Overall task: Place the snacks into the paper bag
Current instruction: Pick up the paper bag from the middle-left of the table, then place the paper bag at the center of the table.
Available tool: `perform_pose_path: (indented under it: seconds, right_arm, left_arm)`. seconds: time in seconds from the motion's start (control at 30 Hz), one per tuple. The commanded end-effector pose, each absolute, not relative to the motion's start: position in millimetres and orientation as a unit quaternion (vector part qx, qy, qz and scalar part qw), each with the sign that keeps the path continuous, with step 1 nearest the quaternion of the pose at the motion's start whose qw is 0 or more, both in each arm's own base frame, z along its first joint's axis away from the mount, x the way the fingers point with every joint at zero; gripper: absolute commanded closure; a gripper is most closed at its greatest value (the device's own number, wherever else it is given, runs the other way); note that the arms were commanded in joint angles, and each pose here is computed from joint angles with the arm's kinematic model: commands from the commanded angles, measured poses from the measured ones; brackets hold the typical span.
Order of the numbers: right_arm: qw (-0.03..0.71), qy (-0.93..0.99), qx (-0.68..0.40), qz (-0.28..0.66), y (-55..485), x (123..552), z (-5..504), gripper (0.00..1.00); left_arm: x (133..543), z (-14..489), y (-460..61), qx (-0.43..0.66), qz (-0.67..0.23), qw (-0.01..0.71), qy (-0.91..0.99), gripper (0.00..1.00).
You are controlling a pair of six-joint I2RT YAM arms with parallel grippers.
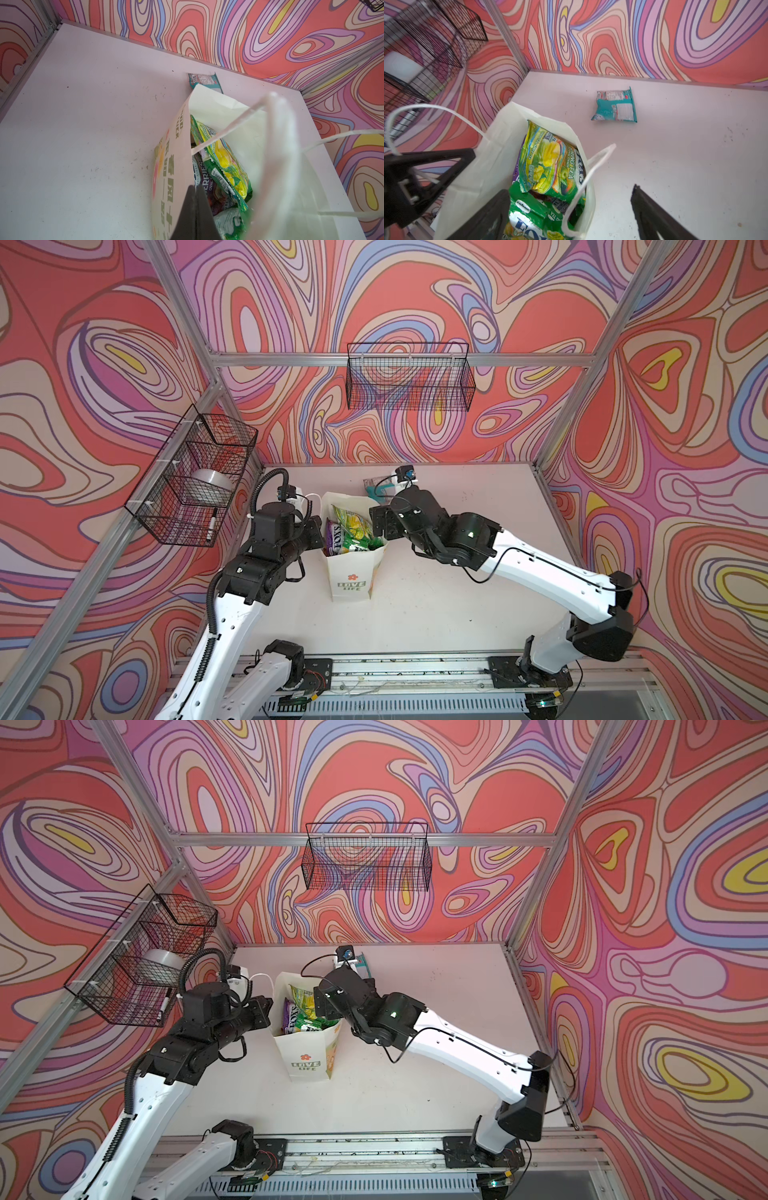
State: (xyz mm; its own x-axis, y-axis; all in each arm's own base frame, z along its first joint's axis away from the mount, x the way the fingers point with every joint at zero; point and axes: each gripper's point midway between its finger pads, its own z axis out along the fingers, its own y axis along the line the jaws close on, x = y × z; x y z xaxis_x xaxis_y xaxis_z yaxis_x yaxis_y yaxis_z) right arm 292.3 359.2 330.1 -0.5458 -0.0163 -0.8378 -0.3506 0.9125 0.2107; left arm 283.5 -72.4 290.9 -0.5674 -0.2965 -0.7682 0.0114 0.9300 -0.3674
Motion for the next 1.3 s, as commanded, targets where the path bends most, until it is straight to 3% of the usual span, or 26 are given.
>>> perform_pose_path:
  seconds: [0.0, 0.03, 0.07, 0.17, 0.43, 0.53, 0.67, 0.97, 1.07, 1.27]
  right_arm:
    - [0.469, 0.86, -0.083, 0.186, 360.8, 296.7, 326.2, 0.21]
    - [0.468, 0.857, -0.087, 0.195, 365.6, 296.6, 325.7, 0.29]
    - [0.468, 0.855, -0.093, 0.202, 370.4, 296.6, 325.8, 0.44]
    - [0.462, 0.851, -0.118, 0.219, 384.5, 295.5, 328.4, 1.0]
    - [0.51, 0.81, -0.147, 0.248, 369.9, 297.1, 397.2, 1.0]
    - [0.519, 0.804, -0.128, 0.261, 339.3, 309.8, 430.7, 1.0]
    - [0.539, 0.796, -0.095, 0.258, 294.4, 319.2, 458.5, 1.0]
    - [0.528, 0.809, -0.032, 0.258, 213.8, 338.0, 464.2, 1.0]
    - [0.534, 0.81, -0.022, 0.242, 198.8, 332.8, 460.7, 1.0]
    - [0.538, 0.816, 0.004, 0.21, 169.8, 318.6, 433.3, 1.0]
  left_arm:
    - [285.8, 303.0, -71.4, -0.08, -0.168, 0.475, 0.86, 1.0]
    - [285.6, 303.2, -71.6, -0.08, -0.169, 0.476, 0.859, 1.0]
    - [285.5, 303.9, -71.8, -0.079, -0.17, 0.476, 0.859, 1.0]
    - [285.3, 304.0, -71.4, -0.079, -0.168, 0.477, 0.859, 1.0]
    - [290.4, 301.3, -90.5, -0.069, -0.214, 0.45, 0.864, 1.0]
    - [296.2, 325.0, -116.0, -0.061, -0.271, 0.426, 0.861, 1.0]
    - [302.8, 367.3, -162.4, -0.025, -0.297, 0.454, 0.84, 1.0]
    - [335.7, 380.3, -233.0, -0.008, -0.321, 0.443, 0.837, 1.0]
    - [345.9, 361.5, -259.3, 0.003, -0.32, 0.4, 0.859, 1.0]
    - [331.3, 334.3, -309.5, 0.038, -0.341, 0.372, 0.862, 1.0]
